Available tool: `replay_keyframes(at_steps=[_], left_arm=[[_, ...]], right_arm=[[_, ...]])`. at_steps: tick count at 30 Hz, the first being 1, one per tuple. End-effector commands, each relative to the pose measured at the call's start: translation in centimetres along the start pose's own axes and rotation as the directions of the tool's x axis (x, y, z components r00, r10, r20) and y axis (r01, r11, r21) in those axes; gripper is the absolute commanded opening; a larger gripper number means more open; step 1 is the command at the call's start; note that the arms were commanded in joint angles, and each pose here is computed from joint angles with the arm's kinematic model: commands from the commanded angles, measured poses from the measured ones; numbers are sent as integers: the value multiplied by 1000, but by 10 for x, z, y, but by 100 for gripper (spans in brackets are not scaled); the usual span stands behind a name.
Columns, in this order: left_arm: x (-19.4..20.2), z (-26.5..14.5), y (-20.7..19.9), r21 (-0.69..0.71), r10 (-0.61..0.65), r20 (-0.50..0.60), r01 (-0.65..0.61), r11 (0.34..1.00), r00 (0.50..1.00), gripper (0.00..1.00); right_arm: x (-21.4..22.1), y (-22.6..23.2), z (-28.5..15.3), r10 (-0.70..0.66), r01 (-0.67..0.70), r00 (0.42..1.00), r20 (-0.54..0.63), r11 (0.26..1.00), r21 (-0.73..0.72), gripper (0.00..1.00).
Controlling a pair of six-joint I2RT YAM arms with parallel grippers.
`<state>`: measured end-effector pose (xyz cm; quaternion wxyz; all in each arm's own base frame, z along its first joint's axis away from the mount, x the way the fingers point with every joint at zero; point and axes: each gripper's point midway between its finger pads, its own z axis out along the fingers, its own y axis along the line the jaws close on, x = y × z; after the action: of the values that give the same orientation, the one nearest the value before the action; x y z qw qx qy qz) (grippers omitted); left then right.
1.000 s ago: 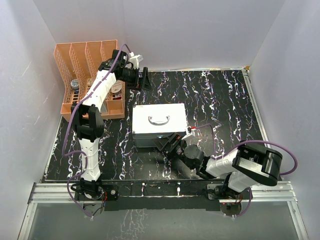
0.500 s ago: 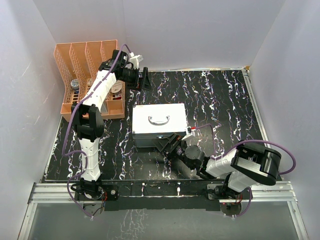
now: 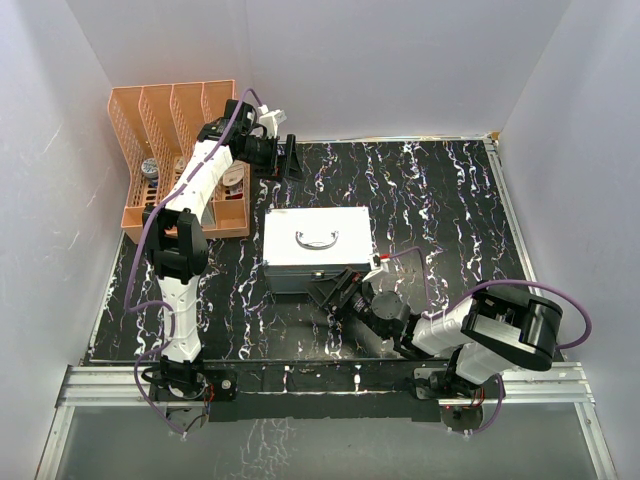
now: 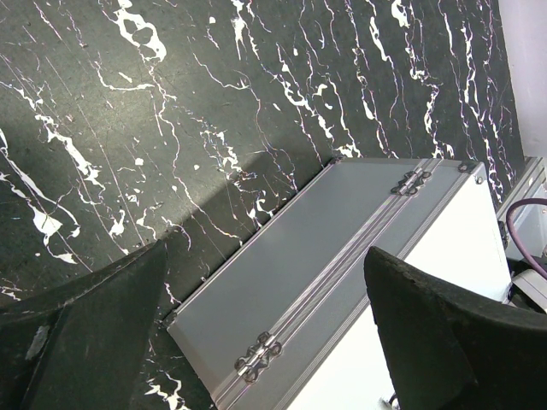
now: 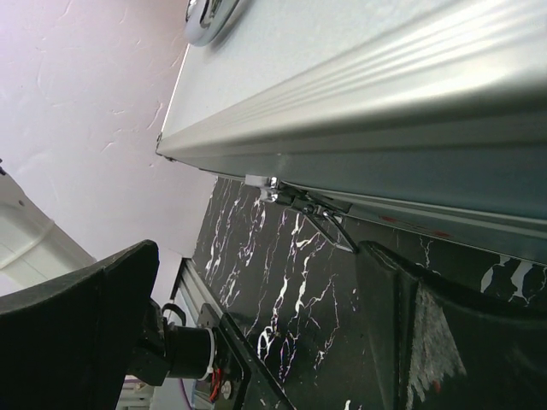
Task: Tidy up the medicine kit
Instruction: Close the medicine box at the center of the board.
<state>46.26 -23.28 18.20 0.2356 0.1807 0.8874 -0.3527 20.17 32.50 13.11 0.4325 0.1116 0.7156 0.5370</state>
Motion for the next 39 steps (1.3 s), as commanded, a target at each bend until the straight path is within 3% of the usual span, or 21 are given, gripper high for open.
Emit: replay_keyframes(at_steps=[1,39], left_arm=[[-6,-9,-11,14,16,11,-16,1000,1000,97],[-3,-6,-10,16,10,1,-10,1000,1000,97]], right_arm=[[-9,34,2,8,-4,999,31,992,-129,98],[-4,53,4,-48,46,999,-4,980,-193,98]])
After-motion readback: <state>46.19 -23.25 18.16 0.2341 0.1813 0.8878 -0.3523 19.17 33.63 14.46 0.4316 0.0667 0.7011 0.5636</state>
